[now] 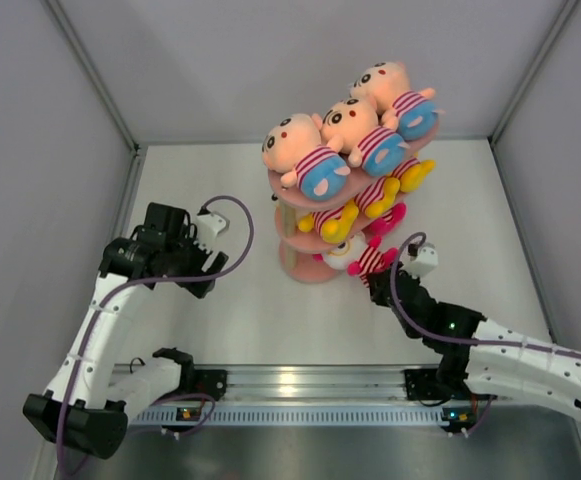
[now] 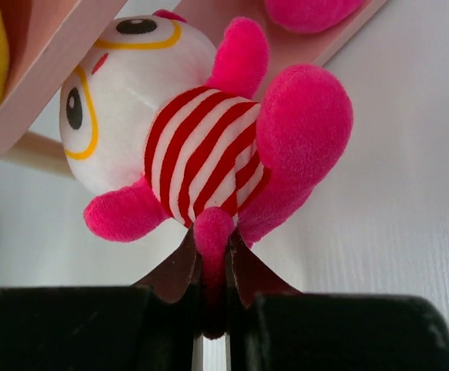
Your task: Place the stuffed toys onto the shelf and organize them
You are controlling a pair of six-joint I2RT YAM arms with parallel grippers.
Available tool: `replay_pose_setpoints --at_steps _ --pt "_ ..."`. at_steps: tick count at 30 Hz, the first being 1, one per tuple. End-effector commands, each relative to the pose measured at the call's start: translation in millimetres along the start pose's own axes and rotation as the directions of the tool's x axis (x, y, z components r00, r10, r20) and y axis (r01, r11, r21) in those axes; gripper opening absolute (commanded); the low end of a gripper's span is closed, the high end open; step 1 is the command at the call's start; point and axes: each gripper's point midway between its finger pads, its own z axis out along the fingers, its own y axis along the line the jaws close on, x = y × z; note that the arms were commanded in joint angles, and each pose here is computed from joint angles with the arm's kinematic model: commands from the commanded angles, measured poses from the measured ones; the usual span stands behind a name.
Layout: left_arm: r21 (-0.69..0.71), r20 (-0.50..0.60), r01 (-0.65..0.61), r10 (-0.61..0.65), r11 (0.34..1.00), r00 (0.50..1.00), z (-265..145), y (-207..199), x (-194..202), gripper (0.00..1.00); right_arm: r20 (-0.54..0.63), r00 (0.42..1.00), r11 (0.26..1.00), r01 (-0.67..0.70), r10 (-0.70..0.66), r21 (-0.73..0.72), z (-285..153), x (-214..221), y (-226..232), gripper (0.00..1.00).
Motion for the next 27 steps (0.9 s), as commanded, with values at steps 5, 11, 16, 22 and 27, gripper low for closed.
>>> replay_pose_setpoints --at_steps 5,11,16,22,27 --pt "-0.055 0.075 0.039 -0.035 0.998 0.997 -8.7 6.8 -12.8 0.85 0.182 0.971 0.985 -0.166 0.154 0.053 41.0 -40.7 48.7 0.00" --pt "-0.061 0.079 0.038 -0.033 0.997 0.996 -9.9 7.1 -11.5 0.85 0.209 0.962 0.978 -0.196 0.178 0.067 73.3 -30.5 70.3 0.00" --pt "-0.075 0.085 0.030 -0.024 0.997 0.996 -12.4 8.8 -10.7 0.85 0.126 0.981 0.981 -0.160 0.147 0.105 96.9 -0.8 73.5 0.00" --pt "-0.082 0.091 0.021 -0.013 0.996 0.996 -14.2 8.7 -8.5 0.85 0.065 0.983 0.978 -0.177 0.171 0.111 107.9 18.6 62.7 0.21" --pt "-0.075 0.083 0.018 -0.011 0.997 0.996 -11.3 7.6 -6.6 0.85 0.051 0.987 0.986 -0.153 0.150 0.069 98.4 12.5 67.9 0.66"
